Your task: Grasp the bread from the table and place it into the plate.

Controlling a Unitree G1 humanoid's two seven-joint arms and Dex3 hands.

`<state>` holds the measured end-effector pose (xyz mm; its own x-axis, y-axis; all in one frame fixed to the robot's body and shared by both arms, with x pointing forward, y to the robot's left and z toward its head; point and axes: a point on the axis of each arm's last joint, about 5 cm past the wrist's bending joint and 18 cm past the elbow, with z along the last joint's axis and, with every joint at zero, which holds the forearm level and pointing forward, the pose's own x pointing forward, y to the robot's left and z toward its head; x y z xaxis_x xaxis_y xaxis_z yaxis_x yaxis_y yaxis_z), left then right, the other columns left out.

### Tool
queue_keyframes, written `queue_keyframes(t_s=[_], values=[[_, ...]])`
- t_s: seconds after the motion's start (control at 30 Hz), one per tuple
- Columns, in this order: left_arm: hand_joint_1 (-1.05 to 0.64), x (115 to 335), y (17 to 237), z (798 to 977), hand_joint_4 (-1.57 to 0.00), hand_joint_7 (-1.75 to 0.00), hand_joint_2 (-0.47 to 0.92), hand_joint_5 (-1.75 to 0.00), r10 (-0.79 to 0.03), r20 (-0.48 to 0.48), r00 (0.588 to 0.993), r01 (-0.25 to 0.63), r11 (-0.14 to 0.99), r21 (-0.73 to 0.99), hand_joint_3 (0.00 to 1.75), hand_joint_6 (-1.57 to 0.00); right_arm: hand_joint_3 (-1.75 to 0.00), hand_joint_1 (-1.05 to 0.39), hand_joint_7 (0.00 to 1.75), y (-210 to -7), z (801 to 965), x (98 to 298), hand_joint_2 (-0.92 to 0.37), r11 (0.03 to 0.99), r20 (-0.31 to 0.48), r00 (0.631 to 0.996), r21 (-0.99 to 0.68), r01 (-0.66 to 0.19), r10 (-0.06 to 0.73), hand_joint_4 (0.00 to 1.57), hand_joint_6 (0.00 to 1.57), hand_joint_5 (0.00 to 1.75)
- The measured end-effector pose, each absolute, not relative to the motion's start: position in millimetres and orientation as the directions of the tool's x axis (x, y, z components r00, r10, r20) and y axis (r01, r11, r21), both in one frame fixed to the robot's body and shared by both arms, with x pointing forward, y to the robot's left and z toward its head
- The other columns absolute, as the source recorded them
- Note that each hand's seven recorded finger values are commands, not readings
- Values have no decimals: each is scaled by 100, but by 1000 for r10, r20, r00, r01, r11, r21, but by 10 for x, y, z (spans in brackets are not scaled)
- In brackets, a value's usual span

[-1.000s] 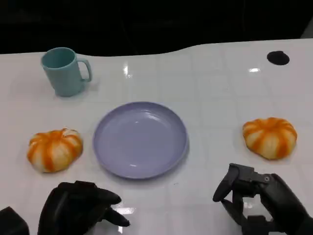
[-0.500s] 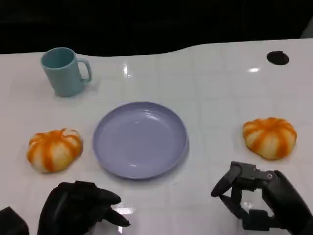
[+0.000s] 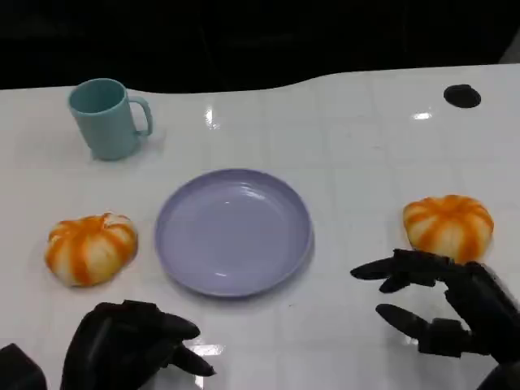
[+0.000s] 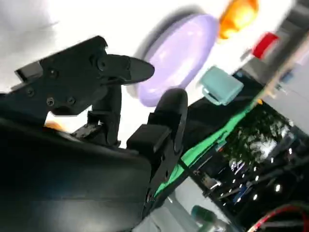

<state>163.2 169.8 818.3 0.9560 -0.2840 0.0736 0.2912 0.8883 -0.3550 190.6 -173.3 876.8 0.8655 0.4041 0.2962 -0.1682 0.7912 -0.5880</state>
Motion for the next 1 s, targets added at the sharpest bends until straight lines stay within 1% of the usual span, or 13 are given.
queue_keyframes(t_s=[0.03, 0.1, 0.13, 0.27, 0.3, 0.43, 0.5, 0.6, 0.63, 0.73, 0.8, 0.87, 1.0], values=[[-105, 1632, 1700, 8184, -157, -14, 76, -37, -284, 73, 956, 291, 889, -354, 0, -157, -23, -33, 6, -1749, 8778, 1918, -86, 776, 303, 864, -614, -146, 402, 52, 71, 51], [-105, 1633, 1703, 8184, -157, -15, 76, -37, -284, 73, 956, 291, 889, -354, 0, -157, -12, -35, 1, -1773, 8805, 1944, -90, 748, 321, 859, -656, -102, 399, 51, 68, 37], [-105, 1634, 1702, 8185, -157, -14, 76, -37, -284, 74, 956, 291, 889, -354, 0, -157, -9, -35, 1, -1785, 8818, 1957, -89, 722, 326, 855, -687, -79, 404, 50, 66, 34], [-105, 1634, 1705, 8185, -157, -14, 75, -37, -283, 74, 956, 290, 889, -354, 0, -157, -5, -37, 0, -1846, 8879, 2007, -87, 605, 339, 847, -796, 26, 410, 46, 61, 28], [-105, 1634, 1706, 8185, -157, -14, 75, -37, -282, 74, 956, 290, 889, -354, 0, -157, -4, -38, 0, -1860, 8890, 2018, -87, 576, 338, 848, -816, 48, 408, 46, 61, 28], [-105, 1635, 1706, 8185, -157, -14, 75, -37, -283, 73, 956, 290, 889, -354, 0, -157, -3, -45, 0, -1894, 8920, 2046, -86, 432, 315, 862, -893, 127, 397, 34, 52, 24], [-105, 1635, 1707, 8185, -157, -14, 75, -37, -283, 72, 956, 290, 889, -354, 0, -157, -2, -47, 0, -1911, 8948, 2061, -87, 342, 294, 875, -926, 160, 385, 27, 49, 29], [-105, 1635, 1706, 8185, -157, -14, 75, -37, -284, 72, 956, 291, 889, -354, 0, -157, 0, -47, 0, -1892, 9005, 2077, -86, 245, 283, 889, -948, 202, 360, 6, 42, 56], [-105, 1636, 1705, 8185, -157, -14, 75, -37, -285, 72, 956, 291, 889, -354, 0, -157, 0, -47, 0, -1879, 9023, 2079, -85, 225, 276, 895, -953, 205, 351, 2, 41, 59], [-105, 1637, 1704, 8185, -157, -15, 75, -37, -285, 72, 956, 292, 889, -354, 0, -157, 0, -47, 0, -1857, 9073, 2086, -81, 166, 241, 914, -966, 196, 327, 0, 40, 58], [-105, 1639, 1704, 8185, -157, -15, 75, -37, -285, 72, 956, 292, 888, -354, 0, -157, 0, -47, 0, -1838, 9089, 2087, -81, 150, 226, 922, -971, 186, 313, 0, 39, 57], [-105, 1646, 1702, 8187, -157, -15, 75, -37, -286, 73, 955, 293, 888, -354, 0, -157, 0, -45, 0, -1824, 9108, 2088, -80, 141, 211, 929, -974, 175, 303, 0, 36, 51], [-105, 1648, 1702, 8179, -157, -14, 76, -37, -285, 69, 956, 291, 888, -356, 0, -157, 0, -43, 1, -1808, 9146, 2122, -78, 113, 151, 945, -986, 123, 291, 0, 37, 51]])
